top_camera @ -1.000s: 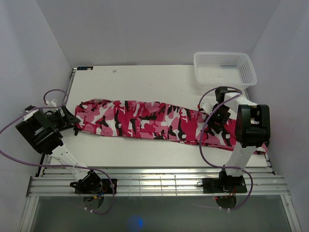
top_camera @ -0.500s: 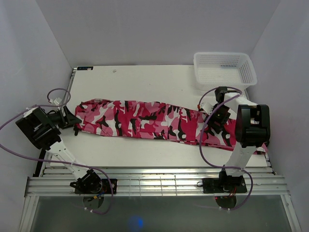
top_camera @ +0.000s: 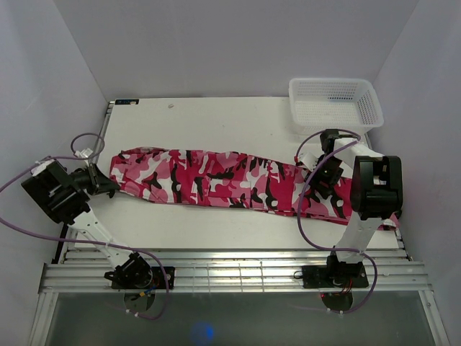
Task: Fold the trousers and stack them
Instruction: Fold the trousers
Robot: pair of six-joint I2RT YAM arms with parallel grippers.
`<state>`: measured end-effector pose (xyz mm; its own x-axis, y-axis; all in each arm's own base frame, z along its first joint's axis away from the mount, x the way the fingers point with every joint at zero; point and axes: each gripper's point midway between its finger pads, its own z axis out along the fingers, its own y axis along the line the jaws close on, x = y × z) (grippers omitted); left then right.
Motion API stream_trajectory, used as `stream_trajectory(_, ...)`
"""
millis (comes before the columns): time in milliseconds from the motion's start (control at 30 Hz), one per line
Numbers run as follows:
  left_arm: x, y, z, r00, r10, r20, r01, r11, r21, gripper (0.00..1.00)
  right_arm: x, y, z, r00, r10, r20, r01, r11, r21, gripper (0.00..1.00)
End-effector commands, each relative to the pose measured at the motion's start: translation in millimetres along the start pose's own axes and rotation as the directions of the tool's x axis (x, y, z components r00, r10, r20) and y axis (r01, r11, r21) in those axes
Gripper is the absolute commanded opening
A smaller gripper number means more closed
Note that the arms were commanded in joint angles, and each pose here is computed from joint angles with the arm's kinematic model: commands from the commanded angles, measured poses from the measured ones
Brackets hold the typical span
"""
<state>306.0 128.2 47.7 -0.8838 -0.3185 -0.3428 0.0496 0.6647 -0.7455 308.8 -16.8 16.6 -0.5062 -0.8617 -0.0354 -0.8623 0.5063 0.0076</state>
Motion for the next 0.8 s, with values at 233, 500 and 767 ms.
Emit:
stream_trajectory(233,-125,-111,-62,0.92,0.226,0.321,-0.278,0.953,0.123,0.0,1,17,20,0.999,-0.032,-0.011,0.031,0.995,-0.092,0.73)
stream_trajectory(500,-161,-135,-29,0.903,0.288,0.32,-0.348,0.926,0.148,0.0,0,15,21,0.999,-0.042,-0.019,0.04,0.994,-0.101,0.72)
stream_trajectory(767,-164,-139,-16,0.926,0.272,0.261,-0.303,0.949,0.088,0.0,-1,13,19,0.999,-0.044,-0.021,0.042,0.994,-0.102,0.72)
